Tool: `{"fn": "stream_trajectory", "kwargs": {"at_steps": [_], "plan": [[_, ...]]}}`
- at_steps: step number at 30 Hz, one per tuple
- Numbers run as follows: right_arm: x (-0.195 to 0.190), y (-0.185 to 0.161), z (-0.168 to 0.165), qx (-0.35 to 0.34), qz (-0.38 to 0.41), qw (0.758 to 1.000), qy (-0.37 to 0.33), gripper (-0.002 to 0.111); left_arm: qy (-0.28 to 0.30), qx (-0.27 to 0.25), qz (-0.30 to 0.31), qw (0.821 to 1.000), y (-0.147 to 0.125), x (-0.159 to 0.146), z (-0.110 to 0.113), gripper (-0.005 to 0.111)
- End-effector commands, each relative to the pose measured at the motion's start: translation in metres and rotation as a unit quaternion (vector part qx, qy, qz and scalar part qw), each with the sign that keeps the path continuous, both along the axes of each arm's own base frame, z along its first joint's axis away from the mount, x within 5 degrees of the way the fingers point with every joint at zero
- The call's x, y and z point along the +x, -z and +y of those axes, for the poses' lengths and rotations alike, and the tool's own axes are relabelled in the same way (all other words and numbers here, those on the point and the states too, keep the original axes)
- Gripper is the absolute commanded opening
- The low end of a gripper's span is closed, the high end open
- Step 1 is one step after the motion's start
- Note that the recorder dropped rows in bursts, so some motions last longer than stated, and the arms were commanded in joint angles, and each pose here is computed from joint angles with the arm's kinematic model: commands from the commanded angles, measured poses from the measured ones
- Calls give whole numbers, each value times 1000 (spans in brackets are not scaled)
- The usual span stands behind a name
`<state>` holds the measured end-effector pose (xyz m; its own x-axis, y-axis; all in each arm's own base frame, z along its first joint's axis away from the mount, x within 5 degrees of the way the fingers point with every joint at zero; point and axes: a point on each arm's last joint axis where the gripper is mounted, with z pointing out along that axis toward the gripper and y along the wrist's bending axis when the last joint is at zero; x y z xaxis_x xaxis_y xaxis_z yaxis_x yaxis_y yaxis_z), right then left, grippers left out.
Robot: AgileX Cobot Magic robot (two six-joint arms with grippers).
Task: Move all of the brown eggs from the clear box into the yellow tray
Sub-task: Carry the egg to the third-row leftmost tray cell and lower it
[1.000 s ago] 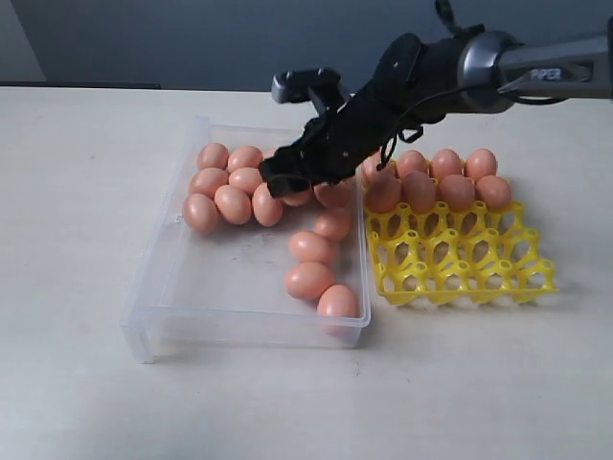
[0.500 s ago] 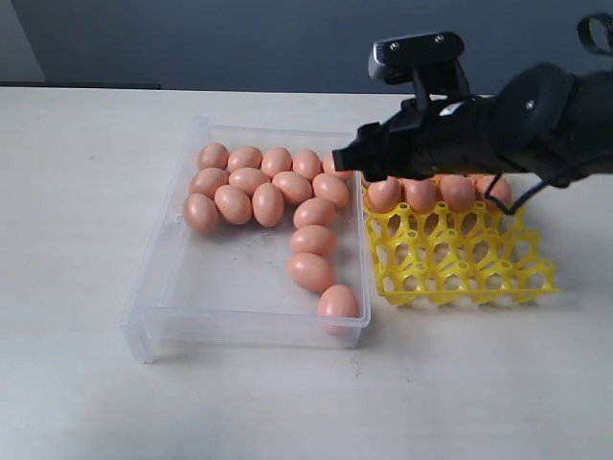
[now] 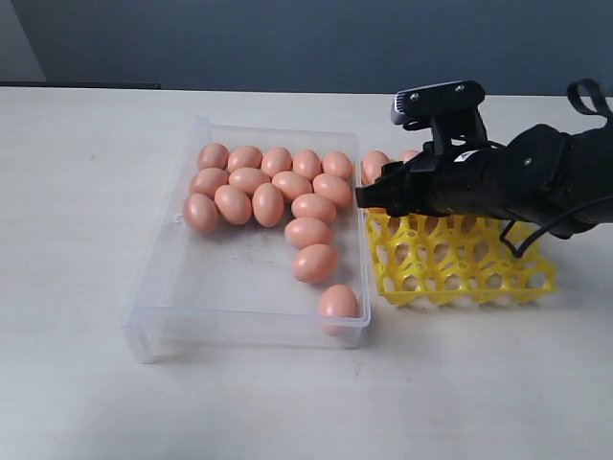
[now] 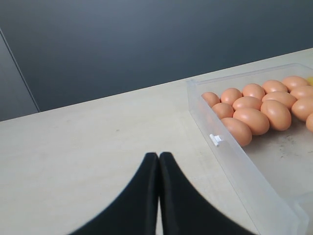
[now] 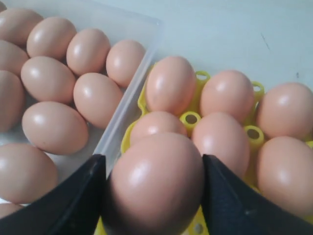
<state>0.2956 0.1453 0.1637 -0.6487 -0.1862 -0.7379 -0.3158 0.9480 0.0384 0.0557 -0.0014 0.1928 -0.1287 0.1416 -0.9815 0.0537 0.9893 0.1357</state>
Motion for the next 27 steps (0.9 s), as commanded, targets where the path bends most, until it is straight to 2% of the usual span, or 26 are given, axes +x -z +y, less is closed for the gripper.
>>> {"fn": "stream_trajectory", "kwargs": {"at_steps": [1,3,7,10,18,27], "plan": [[-2,10,0,-4,23,1000,-4,4,1,-2,-8,1000,-2,0,0,0],[-2,10,0,-3,27,1000,-5,12,1,-2,-8,1000,-2,0,0,0],[-2,10,0,-3,27,1000,-5,35,1,-2,-8,1000,-2,0,0,0],[-2,10,0,-3,28,1000,-6,45,1,-2,-8,1000,-2,0,0,0],[-4,11,1,-2,38,999,-11,60,1,-2,-8,1000,-2,0,0,0],[7,-9,12,21,28,999,-33,61,1,-2,-8,1000,-2,0,0,0]]}}
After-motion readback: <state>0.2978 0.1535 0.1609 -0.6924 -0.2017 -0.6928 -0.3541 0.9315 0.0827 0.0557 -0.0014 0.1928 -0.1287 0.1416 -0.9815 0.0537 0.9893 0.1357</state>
